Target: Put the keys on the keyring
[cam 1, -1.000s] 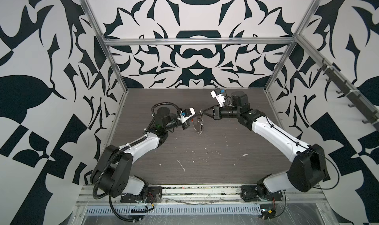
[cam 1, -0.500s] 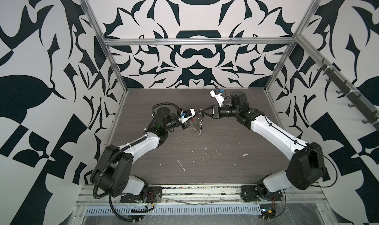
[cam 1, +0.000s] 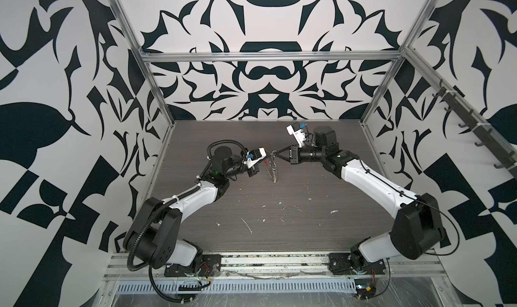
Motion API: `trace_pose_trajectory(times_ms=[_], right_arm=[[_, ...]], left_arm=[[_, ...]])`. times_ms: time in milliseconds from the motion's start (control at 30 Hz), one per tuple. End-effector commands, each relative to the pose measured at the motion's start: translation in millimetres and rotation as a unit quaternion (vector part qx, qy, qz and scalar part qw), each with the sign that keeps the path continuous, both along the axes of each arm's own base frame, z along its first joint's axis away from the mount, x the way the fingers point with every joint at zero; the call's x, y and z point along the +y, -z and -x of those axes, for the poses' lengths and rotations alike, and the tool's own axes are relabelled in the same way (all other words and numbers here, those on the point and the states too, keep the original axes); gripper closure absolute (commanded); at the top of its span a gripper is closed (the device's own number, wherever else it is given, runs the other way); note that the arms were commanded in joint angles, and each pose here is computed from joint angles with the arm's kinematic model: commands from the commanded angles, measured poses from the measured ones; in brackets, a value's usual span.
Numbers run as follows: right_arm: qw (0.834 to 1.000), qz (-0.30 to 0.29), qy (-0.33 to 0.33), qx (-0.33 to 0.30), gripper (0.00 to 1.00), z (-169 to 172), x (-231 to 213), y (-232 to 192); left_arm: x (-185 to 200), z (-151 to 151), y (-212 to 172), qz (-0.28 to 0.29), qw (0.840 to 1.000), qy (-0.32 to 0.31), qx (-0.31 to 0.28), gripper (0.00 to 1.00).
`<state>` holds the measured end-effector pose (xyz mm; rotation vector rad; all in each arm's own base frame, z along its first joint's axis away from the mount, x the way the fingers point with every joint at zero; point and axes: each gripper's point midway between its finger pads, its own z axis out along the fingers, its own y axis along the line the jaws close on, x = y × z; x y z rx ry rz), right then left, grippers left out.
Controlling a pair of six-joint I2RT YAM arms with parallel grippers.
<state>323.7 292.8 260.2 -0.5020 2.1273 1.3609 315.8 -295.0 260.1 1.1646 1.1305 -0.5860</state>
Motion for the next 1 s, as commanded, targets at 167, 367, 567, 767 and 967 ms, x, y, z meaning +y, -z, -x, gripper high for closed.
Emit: trace_pose_trajectory(times_ms=[167, 367, 567, 767, 967], right_arm=[[1.0, 0.015, 0.015, 0.012, 1.0, 1, -5, 9], [1.0, 0.014, 0.02, 0.003, 1.0, -1, -8, 1], [1.0, 0.009, 0.022, -0.008, 1.0, -1, -10, -8], [1.0, -0.015, 0.02, -0.008, 1.0, -1, -7, -15], [0.998, -0.062, 0.007, -0.014, 1.0, 2, 0, -32]], left_arm=[[-1, 12, -43, 0.047, 0.996, 0.019, -0.066, 1.0], [-1, 12, -41, 0.047, 0.997, 0.021, -0.059, 1.0], [-1, 13, -41, 0.058, 0.997, 0.022, -0.044, 1.0], [2, 16, -57, 0.128, 0.991, 0.03, -0.003, 1.0], [7, 16, -67, 0.225, 0.972, 0.054, 0.047, 1.0]])
